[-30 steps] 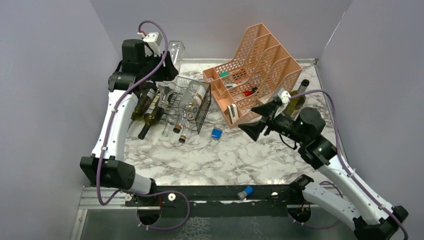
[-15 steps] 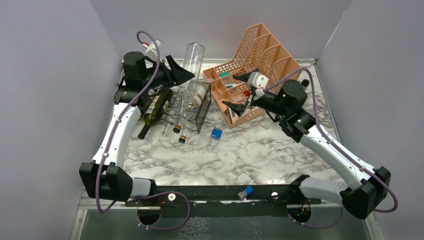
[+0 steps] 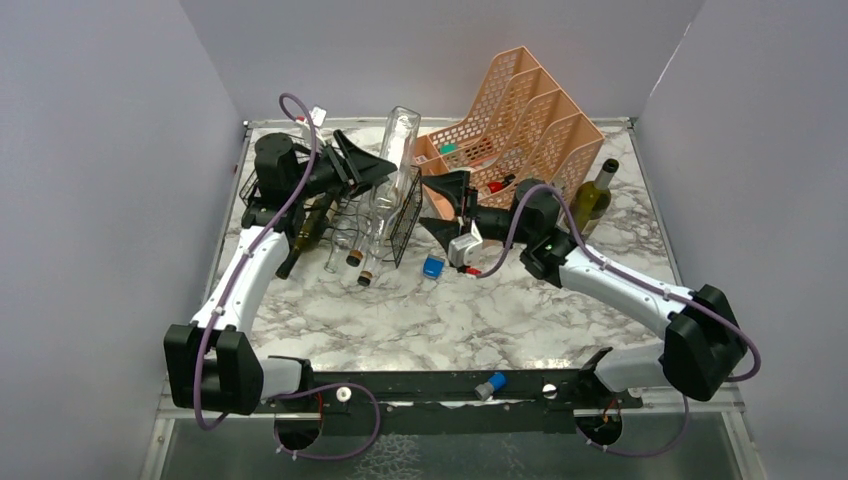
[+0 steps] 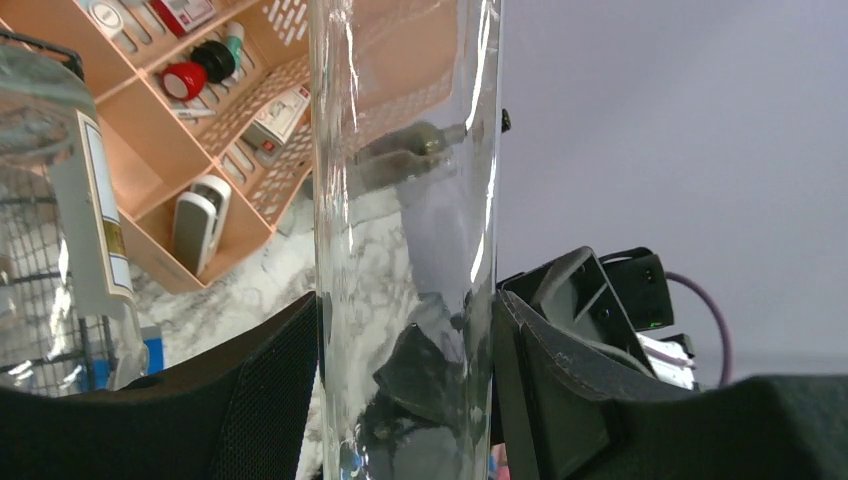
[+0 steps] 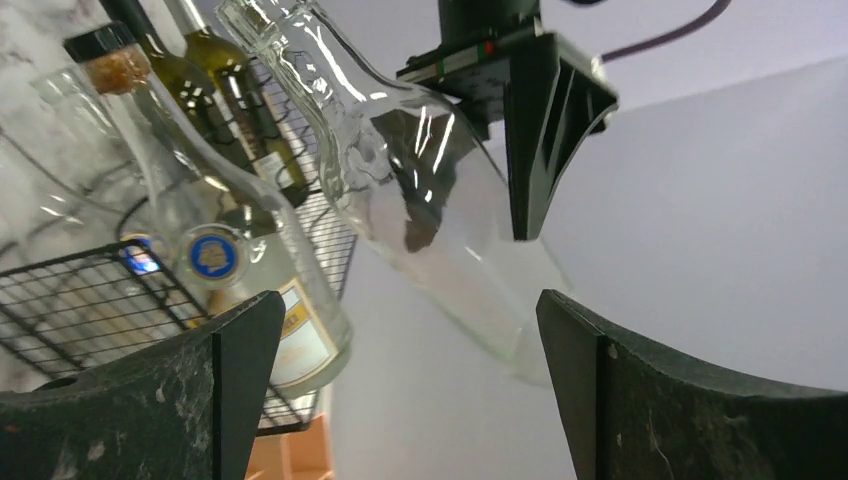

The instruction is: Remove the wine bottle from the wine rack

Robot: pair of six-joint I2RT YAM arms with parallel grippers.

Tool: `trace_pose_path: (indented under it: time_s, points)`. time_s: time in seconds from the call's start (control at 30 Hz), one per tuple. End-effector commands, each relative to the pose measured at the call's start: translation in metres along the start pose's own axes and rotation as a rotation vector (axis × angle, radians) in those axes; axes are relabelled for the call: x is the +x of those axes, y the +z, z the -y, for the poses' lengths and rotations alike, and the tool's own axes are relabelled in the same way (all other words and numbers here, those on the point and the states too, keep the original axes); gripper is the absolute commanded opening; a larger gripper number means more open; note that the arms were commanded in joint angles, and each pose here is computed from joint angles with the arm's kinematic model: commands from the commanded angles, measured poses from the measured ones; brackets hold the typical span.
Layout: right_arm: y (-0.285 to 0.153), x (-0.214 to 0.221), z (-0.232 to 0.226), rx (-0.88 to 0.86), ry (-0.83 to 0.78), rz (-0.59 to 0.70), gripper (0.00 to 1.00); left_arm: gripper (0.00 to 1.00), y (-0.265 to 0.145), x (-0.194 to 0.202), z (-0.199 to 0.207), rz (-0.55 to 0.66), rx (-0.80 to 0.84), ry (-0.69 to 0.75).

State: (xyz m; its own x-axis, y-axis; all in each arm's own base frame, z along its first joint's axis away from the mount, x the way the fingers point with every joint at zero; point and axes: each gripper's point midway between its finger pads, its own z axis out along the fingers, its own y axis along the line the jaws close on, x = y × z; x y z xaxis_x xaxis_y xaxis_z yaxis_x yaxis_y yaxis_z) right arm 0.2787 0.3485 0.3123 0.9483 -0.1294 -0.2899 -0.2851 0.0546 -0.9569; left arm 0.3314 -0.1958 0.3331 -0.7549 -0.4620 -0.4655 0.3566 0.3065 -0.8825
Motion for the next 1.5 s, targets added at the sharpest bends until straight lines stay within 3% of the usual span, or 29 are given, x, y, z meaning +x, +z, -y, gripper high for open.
trace_pose_path:
  time_s: [0.0,0.23,0.43,0.93,1.13,1.47]
  points:
    - [0.008,-0.01,0.031,0.117,-0.366,0.005,1.0,0.38,-0.009,0.003,0.044,0.002,0.138,-0.032]
    - [0.027,-0.001,0.022,0.125,-0.516,-0.024,1.0,0.38,-0.009,0.008,0.042,-0.014,0.136,-0.136]
    - [0.039,-0.016,0.032,0.252,-0.537,0.028,1.0,0.38,-0.009,0.009,0.045,-0.024,0.138,-0.184]
    - [0.048,-0.018,0.045,0.357,-0.516,0.059,0.98,0.34,-0.006,0.02,0.04,-0.064,0.132,-0.243]
    - [0.054,-0.023,0.04,0.307,-0.495,0.098,0.91,0.34,-0.005,0.022,0.036,-0.064,0.123,-0.256]
    - [0.06,-0.028,0.039,0.293,-0.471,0.127,0.61,0.34,-0.005,0.027,0.033,-0.074,0.117,-0.275]
